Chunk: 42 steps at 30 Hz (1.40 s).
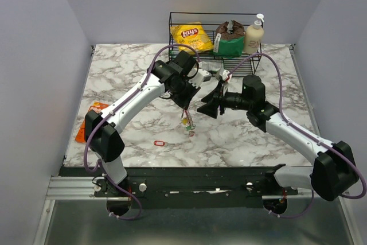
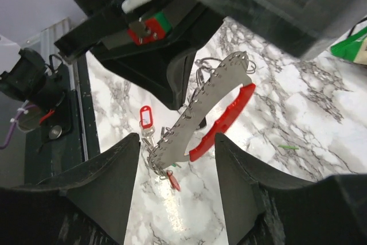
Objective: Put the keys on the keyring
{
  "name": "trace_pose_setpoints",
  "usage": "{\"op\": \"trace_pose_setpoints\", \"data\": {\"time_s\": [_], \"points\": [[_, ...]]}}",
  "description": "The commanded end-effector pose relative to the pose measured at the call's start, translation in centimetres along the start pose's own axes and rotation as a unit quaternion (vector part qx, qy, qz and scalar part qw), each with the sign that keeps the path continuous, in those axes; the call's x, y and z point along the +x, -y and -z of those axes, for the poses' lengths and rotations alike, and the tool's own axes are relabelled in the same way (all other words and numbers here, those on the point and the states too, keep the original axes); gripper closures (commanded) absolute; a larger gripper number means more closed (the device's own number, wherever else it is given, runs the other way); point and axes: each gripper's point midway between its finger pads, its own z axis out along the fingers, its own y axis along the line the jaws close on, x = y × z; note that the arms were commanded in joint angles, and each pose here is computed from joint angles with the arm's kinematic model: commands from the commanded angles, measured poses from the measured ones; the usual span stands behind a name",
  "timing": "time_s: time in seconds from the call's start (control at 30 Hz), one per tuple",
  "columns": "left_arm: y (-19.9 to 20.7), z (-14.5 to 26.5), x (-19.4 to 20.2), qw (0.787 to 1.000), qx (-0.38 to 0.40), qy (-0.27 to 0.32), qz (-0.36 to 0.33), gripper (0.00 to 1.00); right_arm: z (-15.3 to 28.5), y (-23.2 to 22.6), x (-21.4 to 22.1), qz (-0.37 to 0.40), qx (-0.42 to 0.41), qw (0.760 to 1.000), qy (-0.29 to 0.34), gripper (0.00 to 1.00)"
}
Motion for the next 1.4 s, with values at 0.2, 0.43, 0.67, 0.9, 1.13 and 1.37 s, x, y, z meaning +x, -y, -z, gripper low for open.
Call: {"op": "trace_pose_setpoints", "data": {"time_s": [0.2, 0.43, 0.67, 0.9, 1.13, 1.37], "points": [[2.1, 2.0, -0.8, 0.998, 0.045, 0.031, -0.029, 1.0, 0.1, -4.5, -1.0, 0.052, -0.141, 0.988, 0.04, 0.42], [3.2, 3.0, -0.7, 0.995, 0.071, 0.05, -0.051, 1.0, 0.9, -6.2, -1.9, 0.076, -0.185, 0.979, 0.044, 0.48], [4.9, 3.9, -0.5, 0.99, 0.104, 0.063, -0.076, 1.0, 1.0, -6.5, -1.3, 0.078, -0.205, 0.975, 0.03, 0.5], [6.6, 4.1, -0.3, 0.984, 0.13, 0.064, -0.1, 1.0, 0.7, -6.2, -1.6, 0.087, -0.2, 0.975, 0.031, 0.5], [7.3, 4.8, -0.5, 0.981, 0.139, 0.077, -0.115, 1.0, 0.5, -5.9, -1.4, 0.086, -0.199, 0.976, 0.028, 0.53], [7.8, 5.5, -0.6, 0.978, 0.145, 0.088, -0.125, 1.0, 0.3, -5.3, -0.4, 0.08, -0.186, 0.979, 0.016, 0.54]]}}
